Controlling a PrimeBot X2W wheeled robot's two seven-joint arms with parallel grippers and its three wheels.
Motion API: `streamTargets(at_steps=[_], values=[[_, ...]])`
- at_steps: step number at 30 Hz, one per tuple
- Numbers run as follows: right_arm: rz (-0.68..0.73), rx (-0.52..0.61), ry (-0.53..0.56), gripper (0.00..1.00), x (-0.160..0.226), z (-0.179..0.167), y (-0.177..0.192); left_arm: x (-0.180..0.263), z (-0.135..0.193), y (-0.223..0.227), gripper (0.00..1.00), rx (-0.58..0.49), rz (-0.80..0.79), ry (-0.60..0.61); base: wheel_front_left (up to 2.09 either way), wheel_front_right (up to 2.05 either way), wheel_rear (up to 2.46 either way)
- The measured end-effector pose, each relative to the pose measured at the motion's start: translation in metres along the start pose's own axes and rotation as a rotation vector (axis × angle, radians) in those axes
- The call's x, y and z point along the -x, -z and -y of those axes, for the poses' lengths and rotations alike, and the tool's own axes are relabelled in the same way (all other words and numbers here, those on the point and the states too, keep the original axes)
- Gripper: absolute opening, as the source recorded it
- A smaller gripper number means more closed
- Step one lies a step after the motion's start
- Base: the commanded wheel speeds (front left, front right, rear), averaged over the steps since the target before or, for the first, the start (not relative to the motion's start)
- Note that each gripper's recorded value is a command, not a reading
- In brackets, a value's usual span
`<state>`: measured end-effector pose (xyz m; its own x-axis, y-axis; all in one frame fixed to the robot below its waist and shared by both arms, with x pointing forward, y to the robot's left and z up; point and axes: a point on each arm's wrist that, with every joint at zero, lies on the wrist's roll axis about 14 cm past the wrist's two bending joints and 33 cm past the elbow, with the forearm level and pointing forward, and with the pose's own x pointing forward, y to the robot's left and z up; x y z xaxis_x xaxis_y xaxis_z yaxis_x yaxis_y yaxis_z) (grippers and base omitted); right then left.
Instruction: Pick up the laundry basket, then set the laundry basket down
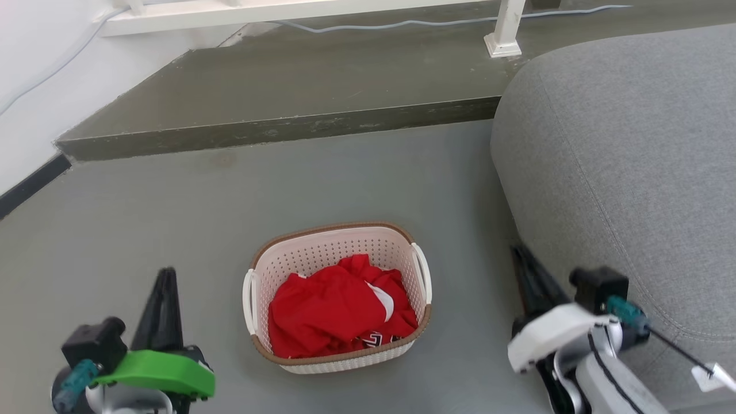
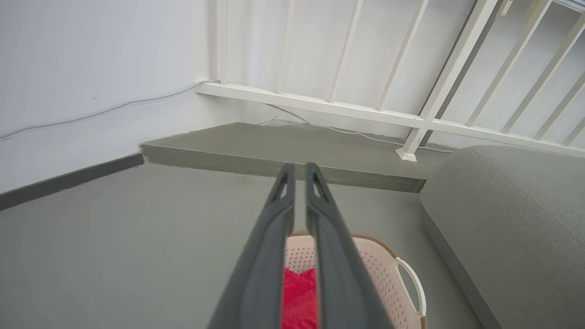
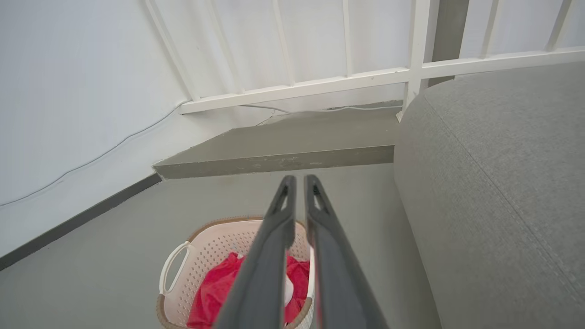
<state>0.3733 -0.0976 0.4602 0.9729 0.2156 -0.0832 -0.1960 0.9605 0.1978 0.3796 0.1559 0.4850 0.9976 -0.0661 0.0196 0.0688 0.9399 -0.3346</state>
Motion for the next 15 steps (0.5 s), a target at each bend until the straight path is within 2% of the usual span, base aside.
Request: streamTargets(at_steps=[3,15], values=[[-0.037,-0.012,0.013,0.00,0.008,0.002,0.013,0.004,-0.002,0.008,0.00,0.007,-0.025,-0.010,0.00,0.00,0.00],[-0.024,-0.172,0.056,0.00,0.007,0.011,0.005,0.006,-0.013,0.013,0.00,0.154,-0.056,-0.067,0.00,0.00,0.00]])
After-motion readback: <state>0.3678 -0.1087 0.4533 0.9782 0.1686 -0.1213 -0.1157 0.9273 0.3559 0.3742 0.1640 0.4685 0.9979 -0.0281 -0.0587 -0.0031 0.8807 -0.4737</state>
